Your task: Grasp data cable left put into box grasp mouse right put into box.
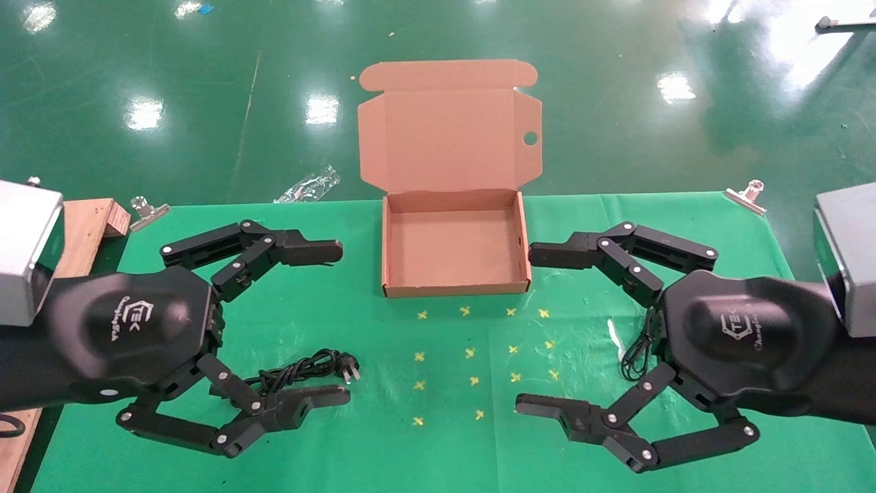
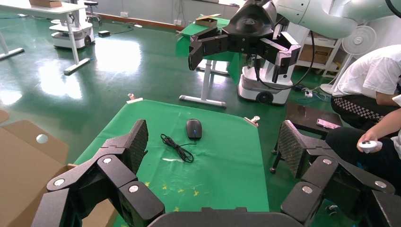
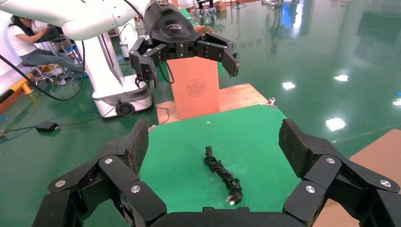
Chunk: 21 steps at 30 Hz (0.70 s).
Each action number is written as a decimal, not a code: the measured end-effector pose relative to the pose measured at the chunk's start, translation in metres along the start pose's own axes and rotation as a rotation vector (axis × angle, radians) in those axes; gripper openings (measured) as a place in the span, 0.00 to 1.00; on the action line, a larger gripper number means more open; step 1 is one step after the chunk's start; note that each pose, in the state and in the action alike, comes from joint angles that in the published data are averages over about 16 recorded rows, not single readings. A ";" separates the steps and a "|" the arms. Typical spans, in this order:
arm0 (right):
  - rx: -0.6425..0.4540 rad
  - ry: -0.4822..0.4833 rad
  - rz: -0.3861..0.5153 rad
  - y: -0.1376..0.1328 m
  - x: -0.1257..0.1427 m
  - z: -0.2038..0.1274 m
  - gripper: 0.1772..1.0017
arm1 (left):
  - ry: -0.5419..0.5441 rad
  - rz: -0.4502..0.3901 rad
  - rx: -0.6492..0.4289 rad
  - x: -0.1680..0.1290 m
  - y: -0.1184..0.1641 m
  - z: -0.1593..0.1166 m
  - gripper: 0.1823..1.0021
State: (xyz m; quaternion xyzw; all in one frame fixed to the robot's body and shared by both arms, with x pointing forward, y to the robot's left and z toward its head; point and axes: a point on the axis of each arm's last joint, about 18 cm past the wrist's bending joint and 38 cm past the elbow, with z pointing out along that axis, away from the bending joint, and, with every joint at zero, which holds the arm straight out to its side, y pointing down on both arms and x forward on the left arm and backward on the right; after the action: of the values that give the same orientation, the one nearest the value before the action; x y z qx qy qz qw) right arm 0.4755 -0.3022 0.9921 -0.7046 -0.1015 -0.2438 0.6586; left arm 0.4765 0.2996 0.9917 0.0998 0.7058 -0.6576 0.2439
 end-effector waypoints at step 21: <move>0.000 0.000 0.000 0.000 0.000 0.000 1.00 | 0.000 0.000 0.000 0.000 0.000 0.000 1.00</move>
State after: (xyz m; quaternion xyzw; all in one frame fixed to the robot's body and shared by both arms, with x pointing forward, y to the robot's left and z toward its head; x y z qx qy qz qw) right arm 0.4755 -0.3022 0.9921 -0.7046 -0.1015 -0.2438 0.6586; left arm 0.4765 0.2996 0.9917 0.0998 0.7058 -0.6576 0.2439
